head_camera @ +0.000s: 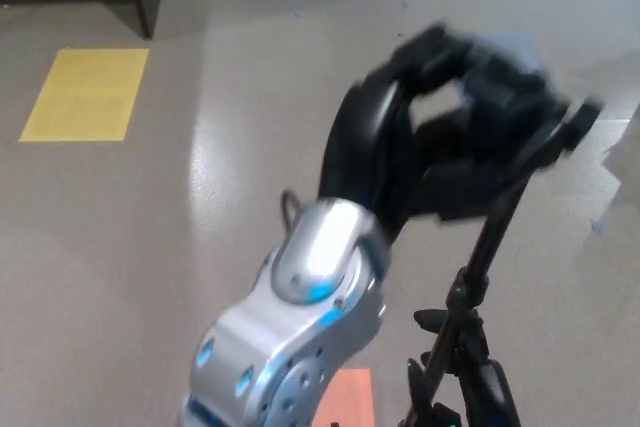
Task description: A phone stand is kept on the floor and the robot uses both its hands to grab it and uses its left hand to extend the phone stand by pulling it upwards
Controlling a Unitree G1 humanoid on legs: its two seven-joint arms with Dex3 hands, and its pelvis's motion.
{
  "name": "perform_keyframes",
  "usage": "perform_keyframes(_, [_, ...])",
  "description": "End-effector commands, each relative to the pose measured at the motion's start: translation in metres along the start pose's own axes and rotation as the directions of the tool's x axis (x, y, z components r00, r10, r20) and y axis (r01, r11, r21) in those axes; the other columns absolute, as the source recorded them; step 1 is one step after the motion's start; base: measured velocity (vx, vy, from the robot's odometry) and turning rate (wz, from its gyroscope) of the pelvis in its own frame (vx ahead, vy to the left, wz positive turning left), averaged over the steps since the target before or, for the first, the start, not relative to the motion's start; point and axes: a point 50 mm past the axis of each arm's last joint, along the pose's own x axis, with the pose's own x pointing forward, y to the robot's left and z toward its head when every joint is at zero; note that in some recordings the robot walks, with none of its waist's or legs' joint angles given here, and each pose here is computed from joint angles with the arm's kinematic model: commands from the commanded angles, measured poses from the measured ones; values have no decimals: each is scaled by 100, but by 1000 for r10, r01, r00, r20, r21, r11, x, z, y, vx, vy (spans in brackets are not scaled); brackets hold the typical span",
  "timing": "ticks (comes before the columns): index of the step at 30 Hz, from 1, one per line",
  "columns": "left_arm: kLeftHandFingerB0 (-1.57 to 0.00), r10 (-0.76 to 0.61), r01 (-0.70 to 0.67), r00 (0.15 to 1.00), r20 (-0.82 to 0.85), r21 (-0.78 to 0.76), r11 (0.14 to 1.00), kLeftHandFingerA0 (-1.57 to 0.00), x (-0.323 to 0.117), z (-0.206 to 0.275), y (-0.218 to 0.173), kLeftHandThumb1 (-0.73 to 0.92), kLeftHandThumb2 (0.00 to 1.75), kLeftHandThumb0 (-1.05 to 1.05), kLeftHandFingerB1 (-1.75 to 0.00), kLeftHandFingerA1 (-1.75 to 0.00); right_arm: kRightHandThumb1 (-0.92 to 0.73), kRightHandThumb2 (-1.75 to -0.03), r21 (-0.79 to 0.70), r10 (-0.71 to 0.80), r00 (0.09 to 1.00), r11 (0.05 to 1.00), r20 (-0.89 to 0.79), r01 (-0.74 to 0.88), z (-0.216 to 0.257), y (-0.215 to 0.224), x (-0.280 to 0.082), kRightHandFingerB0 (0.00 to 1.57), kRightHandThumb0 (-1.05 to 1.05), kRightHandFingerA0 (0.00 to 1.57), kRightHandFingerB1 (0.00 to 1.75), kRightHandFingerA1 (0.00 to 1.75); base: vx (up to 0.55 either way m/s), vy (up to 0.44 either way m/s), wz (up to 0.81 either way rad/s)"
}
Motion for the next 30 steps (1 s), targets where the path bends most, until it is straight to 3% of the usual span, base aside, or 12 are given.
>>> perform_keyframes(1, [-77,-150,232,945,291,-270,934,-104,3,99,-65,36,93,-11,-175,-175,-74,-122,0,-62,997,998,-49,62,-12,-15,-4,114,-105,136,126,135,0,0,0])
perform_keyframes(4, [-103,-166,265,915,368,-236,935,-134,7,131,-71,37,98,-20,-136,-151,-74,-124,-13,-62,996,998,-59,61,-13,-15,-3,120,-105,135,131,136,0,0,0])
perform_keyframes(6, [-101,-173,278,900,400,-222,935,-134,9,145,-73,36,99,-18,-134,-150,-92,-76,-19,-64,996,998,-56,63,-12,-16,-3,111,-105,121,134,134,0,0,0])
perform_keyframes(7, [-103,-185,297,886,425,-213,931,-136,10,155,-74,37,100,-18,-136,-153,-73,-120,-26,-69,996,997,-51,68,-12,-16,-2,112,-103,125,126,131,0,0,0])
perform_keyframes(9, [-67,-205,318,869,450,-191,928,-102,11,167,-76,42,93,-15,-175,-175,-72,-104,-22,-70,996,997,-52,69,-12,-15,-3,119,-105,125,130,132,0,0,0])
perform_keyframes(12, [-103,-211,325,839,502,-151,933,-132,14,199,-79,36,96,-23,-134,-148,-75,-122,-2,-76,996,997,-50,76,-11,-13,-4,113,-105,138,124,139,0,0,0])
perform_keyframes(13, [-64,-223,334,825,519,-129,934,-101,15,208,-79,44,91,-15,-175,-175,-69,-119,3,-74,996,997,-54,75,-12,-13,-4,117,-98,140,124,137,0,0,0])
perform_keyframes(17, [-53,-231,356,807,543,-136,925,-99,19,236,-82,40,97,-13,-175,-175,-75,-122,-11,-76,995,997,-69,76,-14,-11,-5,112,-105,148,124,141,0,0,0])
perform_keyframes(18, [-21,-222,351,802,554,-137,926,-98,20,249,-84,40,99,-13,-72,-175,-74,-122,1,-77,994,997,-74,78,-15,-11,-6,113,-105,148,123,140,0,0,0])
perform_keyframes(22, [-44,-209,342,792,573,-133,930,-102,23,273,-85,41,98,-15,-117,-175,-74,-122,16,-74,994,997,-78,75,-16,-11,-7,114,-105,149,123,141,0,0,0])
perform_keyframes(23, [-37,-208,347,792,575,-143,927,-101,23,276,-86,39,103,-13,-167,-175,-74,-121,16,-74,994,997,-80,76,-16,-11,-7,112,-105,146,122,139,0,0,0])
perform_keyframes(30, [-41,-210,341,778,592,-117,933,-99,22,293,-88,40,100,-17,-124,-175,-73,-121,19,-72,994,997,-81,74,-15,-13,-5,112,-105,145,123,138,0,0,0])
